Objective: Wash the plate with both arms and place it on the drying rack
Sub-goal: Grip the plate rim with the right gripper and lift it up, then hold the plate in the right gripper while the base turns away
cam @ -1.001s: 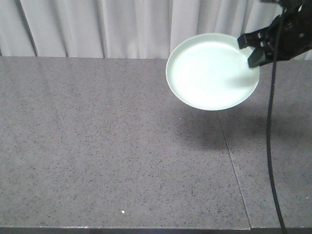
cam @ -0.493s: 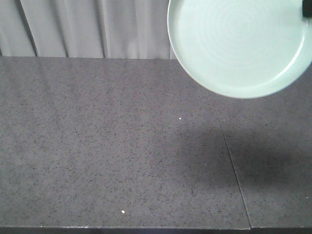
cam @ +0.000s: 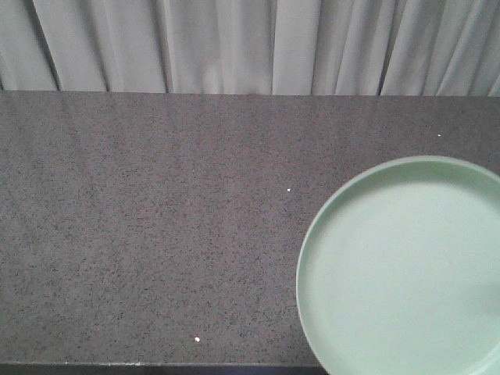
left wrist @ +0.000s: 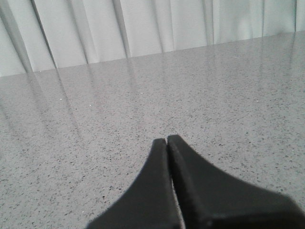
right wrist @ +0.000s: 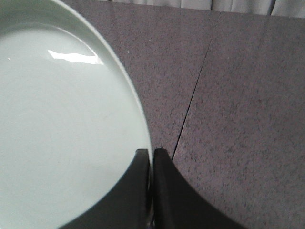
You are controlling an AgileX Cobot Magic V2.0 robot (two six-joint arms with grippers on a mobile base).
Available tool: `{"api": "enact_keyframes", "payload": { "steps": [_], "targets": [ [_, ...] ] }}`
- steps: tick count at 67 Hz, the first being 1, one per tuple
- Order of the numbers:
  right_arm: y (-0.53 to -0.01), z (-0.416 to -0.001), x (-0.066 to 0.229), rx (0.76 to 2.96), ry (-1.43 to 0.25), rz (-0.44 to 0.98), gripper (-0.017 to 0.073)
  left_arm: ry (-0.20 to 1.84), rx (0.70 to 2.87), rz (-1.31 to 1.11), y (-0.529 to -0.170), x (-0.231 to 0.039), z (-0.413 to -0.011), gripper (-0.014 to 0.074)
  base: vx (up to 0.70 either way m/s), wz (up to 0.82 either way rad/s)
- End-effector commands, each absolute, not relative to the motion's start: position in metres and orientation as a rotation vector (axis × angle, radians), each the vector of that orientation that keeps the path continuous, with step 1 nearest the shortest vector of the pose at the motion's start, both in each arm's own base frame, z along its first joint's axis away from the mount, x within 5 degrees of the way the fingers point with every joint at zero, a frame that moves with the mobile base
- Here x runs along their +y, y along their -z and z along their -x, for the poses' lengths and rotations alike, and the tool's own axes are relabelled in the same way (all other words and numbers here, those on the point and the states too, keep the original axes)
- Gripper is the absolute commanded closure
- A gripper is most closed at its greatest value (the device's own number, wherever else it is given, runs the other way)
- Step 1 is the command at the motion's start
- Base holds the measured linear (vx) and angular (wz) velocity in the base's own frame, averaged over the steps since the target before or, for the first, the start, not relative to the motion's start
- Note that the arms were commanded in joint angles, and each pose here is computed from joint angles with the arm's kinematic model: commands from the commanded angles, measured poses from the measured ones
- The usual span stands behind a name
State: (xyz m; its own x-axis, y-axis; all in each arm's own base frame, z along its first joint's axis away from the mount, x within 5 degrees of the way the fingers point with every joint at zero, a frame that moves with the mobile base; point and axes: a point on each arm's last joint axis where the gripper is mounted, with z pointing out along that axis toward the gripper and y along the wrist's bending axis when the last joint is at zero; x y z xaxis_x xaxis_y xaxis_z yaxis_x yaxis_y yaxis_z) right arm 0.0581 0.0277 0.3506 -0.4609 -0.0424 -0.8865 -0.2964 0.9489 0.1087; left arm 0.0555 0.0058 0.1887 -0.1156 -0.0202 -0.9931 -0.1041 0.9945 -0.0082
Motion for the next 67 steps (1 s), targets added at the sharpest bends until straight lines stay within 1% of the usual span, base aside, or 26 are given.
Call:
{"api": "enact_keyframes", "payload": {
  "steps": [1,14,67],
  "targets": [
    [-0.342,-0.046,0.026,1.925,-0.310,0.183,0.0561,-0.064,1.578,0.093,-0.203,0.005,-0.054,0.0601,0.00,0.00],
    [-0.316,-0.029,0.023,1.912,-0.313,0.126,0.0561,-0.064,1.578,0.093,-0.203,0.005,-0.054,0.0601,0.00,0.00],
    [-0.316,-0.027,0.022,1.905,-0.297,0.131,0.0561,-0.064,1.578,0.093,-0.203,0.005,-0.054,0.0601,0.00,0.00]
  ]
}}
